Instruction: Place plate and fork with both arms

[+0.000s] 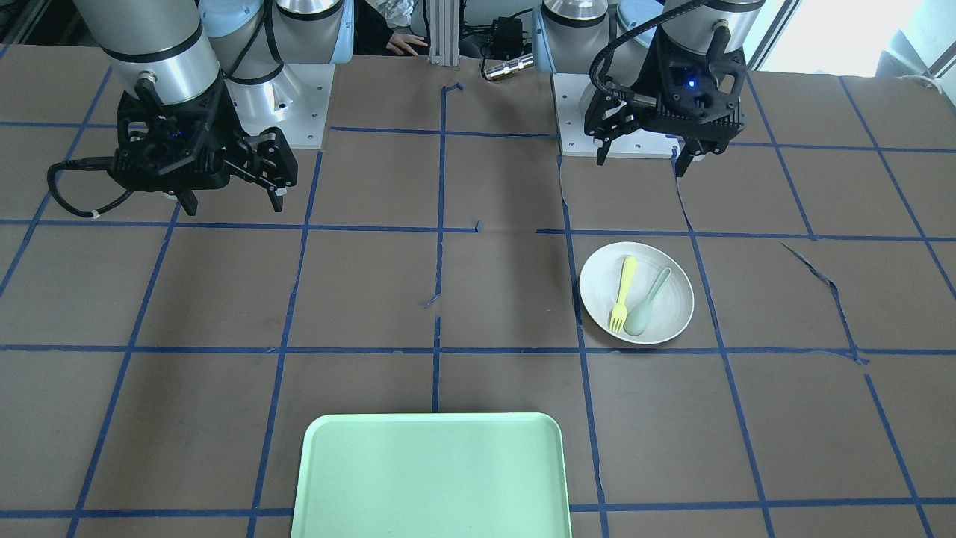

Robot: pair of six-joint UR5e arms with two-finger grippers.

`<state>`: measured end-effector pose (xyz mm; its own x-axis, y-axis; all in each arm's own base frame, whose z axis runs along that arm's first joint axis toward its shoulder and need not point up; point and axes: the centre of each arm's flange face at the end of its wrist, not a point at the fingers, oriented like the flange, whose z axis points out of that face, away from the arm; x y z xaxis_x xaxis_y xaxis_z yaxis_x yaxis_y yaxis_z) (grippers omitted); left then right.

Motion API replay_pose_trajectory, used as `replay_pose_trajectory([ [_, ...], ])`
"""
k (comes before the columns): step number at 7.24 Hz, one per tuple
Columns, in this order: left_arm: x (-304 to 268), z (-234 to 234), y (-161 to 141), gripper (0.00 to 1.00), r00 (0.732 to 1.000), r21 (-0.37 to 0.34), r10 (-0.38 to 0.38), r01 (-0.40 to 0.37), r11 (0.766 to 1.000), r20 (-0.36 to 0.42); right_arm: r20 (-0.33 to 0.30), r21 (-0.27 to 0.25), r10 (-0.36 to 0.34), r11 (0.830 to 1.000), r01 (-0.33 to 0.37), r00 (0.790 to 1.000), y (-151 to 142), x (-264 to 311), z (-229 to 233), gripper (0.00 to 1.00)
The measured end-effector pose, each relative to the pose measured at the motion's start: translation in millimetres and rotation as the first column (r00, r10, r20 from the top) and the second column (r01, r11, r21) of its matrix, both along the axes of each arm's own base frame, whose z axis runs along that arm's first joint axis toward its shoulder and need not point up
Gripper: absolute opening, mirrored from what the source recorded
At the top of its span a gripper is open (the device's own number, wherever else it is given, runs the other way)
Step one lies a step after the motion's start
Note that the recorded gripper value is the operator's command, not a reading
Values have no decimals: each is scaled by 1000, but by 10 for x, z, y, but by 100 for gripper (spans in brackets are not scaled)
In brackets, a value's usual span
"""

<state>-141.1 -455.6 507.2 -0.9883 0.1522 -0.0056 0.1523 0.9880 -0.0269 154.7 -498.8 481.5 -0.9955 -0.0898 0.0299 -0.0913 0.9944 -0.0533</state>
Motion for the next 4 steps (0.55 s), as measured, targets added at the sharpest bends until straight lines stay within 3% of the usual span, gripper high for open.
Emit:
replay_pose_trajectory([
  [4, 5, 19, 4, 100, 1000, -4, 0, 0, 1000, 1, 5, 0, 0, 1000, 0, 1000, 0, 5, 15, 100],
])
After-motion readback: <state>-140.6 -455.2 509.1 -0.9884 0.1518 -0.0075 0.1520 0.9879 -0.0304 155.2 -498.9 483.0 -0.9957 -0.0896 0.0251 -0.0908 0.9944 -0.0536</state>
